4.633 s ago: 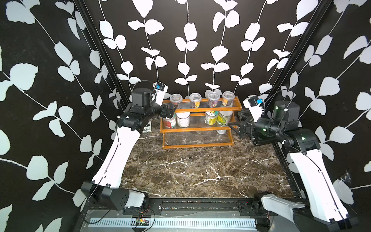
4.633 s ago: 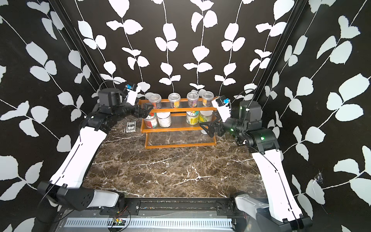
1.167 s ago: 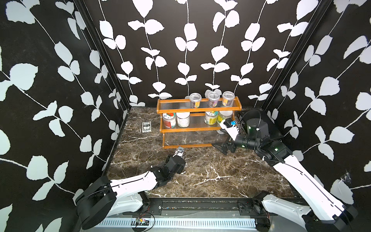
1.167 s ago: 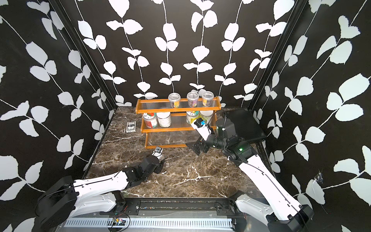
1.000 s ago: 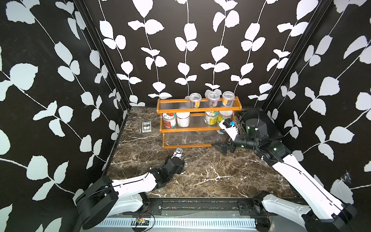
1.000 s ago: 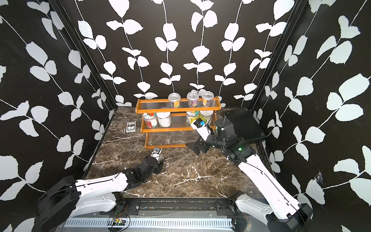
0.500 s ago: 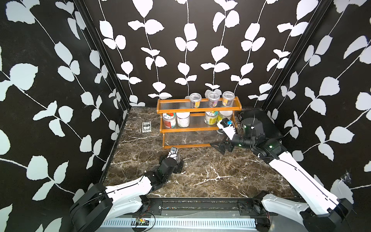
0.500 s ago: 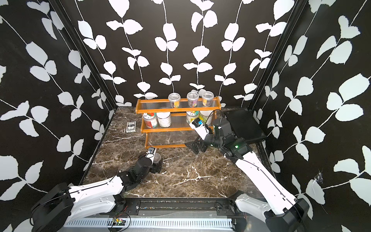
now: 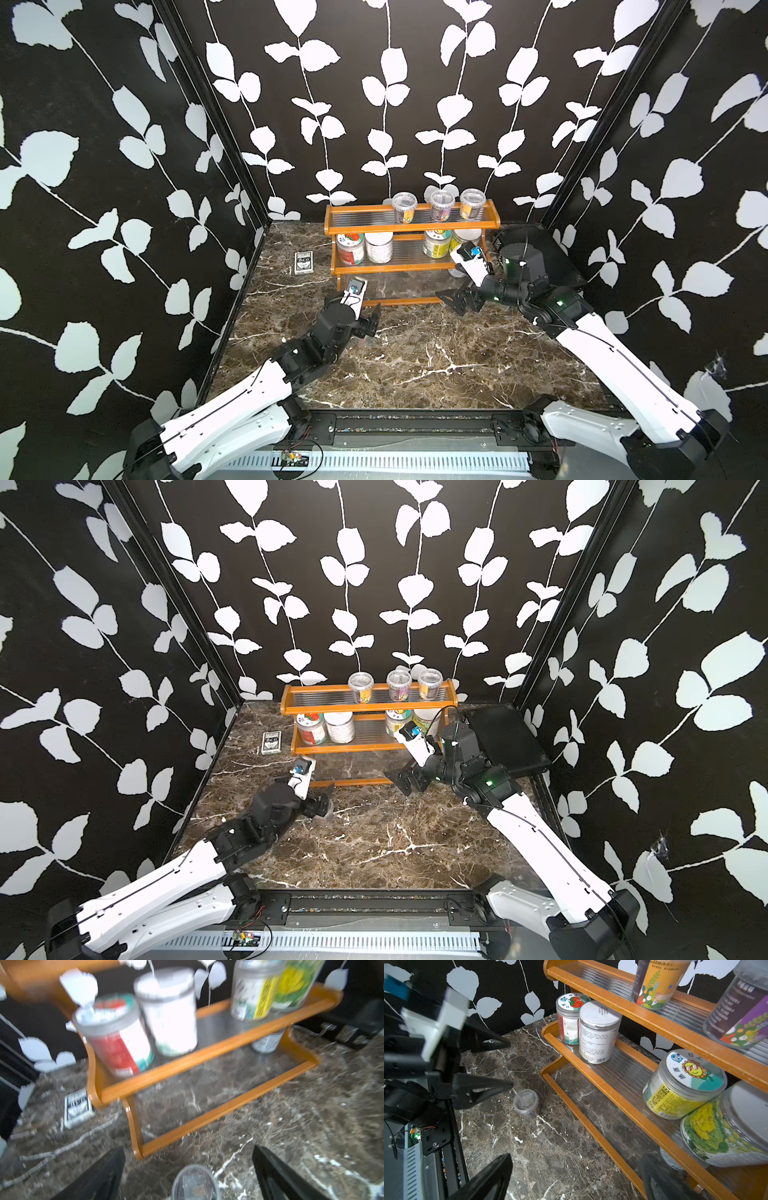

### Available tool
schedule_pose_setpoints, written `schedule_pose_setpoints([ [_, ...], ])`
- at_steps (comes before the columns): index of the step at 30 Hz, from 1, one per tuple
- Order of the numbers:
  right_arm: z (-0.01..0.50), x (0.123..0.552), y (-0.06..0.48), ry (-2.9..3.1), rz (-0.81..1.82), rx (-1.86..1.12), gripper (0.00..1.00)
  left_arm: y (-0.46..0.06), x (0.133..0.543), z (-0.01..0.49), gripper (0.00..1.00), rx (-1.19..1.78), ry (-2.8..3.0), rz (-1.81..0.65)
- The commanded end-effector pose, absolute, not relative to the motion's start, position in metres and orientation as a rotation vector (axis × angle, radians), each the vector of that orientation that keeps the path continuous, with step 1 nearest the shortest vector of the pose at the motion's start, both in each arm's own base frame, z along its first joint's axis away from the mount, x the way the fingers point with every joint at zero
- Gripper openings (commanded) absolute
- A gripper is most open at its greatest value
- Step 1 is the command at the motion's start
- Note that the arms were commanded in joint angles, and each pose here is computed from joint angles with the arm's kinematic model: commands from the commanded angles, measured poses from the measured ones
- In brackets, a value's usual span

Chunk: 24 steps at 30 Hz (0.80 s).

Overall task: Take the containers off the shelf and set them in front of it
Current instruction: 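Place the container at the center of the board, then pick up a container from the shelf.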

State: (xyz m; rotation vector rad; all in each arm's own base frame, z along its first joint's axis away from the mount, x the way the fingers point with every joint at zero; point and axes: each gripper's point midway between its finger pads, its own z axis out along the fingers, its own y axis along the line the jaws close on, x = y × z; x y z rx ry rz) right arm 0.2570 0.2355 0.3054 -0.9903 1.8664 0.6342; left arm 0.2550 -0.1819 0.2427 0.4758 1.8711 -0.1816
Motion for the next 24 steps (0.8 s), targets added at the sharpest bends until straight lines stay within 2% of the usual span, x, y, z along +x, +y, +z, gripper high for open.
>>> schedule_pose_setpoints([
  [1, 0.334, 0.266, 0.227, 1.81, 0.599, -0.909, 1.0, -0.191, 0.259, 0.275, 0.99, 0.6, 1.854, -0.169],
  [6, 0.337, 0.277, 0.211, 1.834, 0.567, -0.796, 0.99, -0.222, 0.287, 0.338, 0.99, 0.669, 1.787, -0.239],
  [11, 0.341, 0.283, 0.195, 1.836, 0.535, -0.718, 1.0, -0.243, 0.336, 0.382, 0.99, 0.666, 1.743, -0.311],
  [18, 0.346, 0.289, 0.184, 1.841, 0.506, -0.66, 1.0, -0.268, 0.394, 0.401, 0.98, 0.658, 1.766, -0.371],
  [24, 0.348, 0.293, 0.181, 1.841, 0.492, -0.653, 0.99, -0.285, 0.419, 0.396, 0.97, 0.667, 1.802, -0.399],
])
